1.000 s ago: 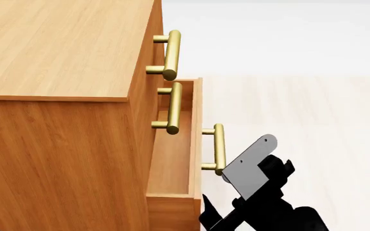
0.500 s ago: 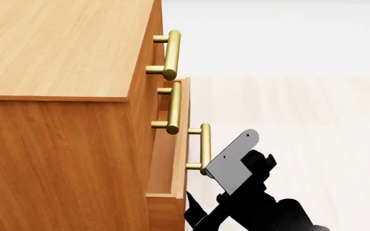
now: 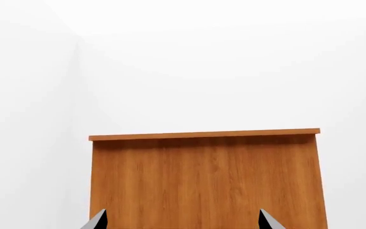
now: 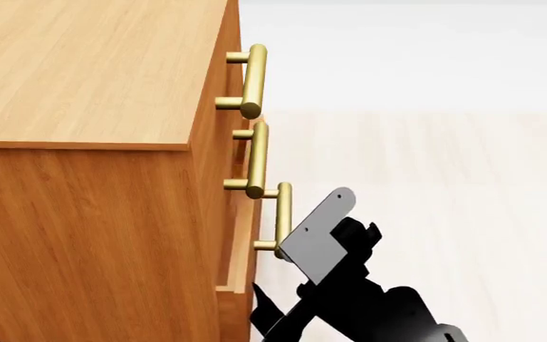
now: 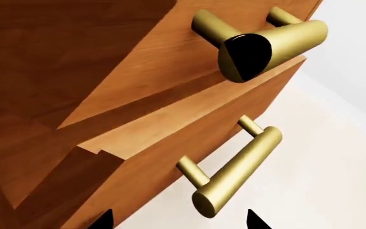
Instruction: Close the bottom drawer of the cabinet.
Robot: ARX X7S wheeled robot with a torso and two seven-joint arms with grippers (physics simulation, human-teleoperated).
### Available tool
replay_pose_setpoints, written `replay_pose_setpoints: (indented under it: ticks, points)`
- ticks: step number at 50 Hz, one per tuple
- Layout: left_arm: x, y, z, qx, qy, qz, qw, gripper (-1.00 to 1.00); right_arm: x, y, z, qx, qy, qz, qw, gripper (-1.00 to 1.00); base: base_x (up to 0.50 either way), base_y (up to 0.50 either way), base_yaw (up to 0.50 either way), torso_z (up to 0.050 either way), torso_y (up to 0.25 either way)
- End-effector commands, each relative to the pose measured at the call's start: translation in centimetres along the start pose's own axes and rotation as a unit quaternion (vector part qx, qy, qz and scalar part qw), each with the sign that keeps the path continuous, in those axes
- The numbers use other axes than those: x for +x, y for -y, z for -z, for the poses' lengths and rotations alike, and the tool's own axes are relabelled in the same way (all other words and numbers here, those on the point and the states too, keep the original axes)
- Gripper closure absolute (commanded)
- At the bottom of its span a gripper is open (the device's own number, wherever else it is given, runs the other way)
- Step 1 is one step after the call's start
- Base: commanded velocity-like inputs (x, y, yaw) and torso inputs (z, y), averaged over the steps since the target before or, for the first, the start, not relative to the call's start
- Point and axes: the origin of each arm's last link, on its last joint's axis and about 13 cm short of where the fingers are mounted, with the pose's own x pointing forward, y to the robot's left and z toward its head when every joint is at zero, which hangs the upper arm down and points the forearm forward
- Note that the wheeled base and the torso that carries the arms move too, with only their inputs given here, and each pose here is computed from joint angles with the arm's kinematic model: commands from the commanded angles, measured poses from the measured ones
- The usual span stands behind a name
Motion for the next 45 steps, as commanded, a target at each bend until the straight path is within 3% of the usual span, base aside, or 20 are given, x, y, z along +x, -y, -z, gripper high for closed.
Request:
replay_pose_setpoints:
  ticks: [1, 3, 5, 6, 45]
  points:
    - [0.2, -0.1, 0.1, 0.007, 0.005, -0.004, 1.0, -1.0, 1.3, -0.5, -0.7, 0.011, 0.027, -0.026, 0.999, -1.0, 0.0, 0.0, 0.0, 0.0, 0.0]
    - [0.2, -0.1, 0.1, 0.008, 0.005, -0.005, 1.0, -1.0, 1.4, -0.6, -0.7, 0.01, 0.027, -0.027, 0.999, -1.0, 0.0, 0.0, 0.0, 0.0, 0.0]
    - [3.7, -0.4, -1.4, 0.005, 0.01, -0.005, 1.0, -1.0, 1.5, -0.7, -0.7, 0.01, 0.028, -0.03, 0.999, -1.0, 0.0, 0.0, 0.0, 0.0, 0.0]
    - [4.1, -0.4, -1.6, 0.006, 0.01, -0.005, 1.0, -1.0, 1.6, -0.7, -0.8, 0.01, 0.028, -0.03, 0.999, -1.0, 0.0, 0.0, 0.0, 0.0, 0.0]
    - [4.1, -0.5, -1.6, 0.003, -0.001, -0.005, 1.0, -1.0, 3.4, -2.1, -2.0, -0.01, 0.039, -0.07, 0.997, -1.0, 0.0, 0.0, 0.0, 0.0, 0.0]
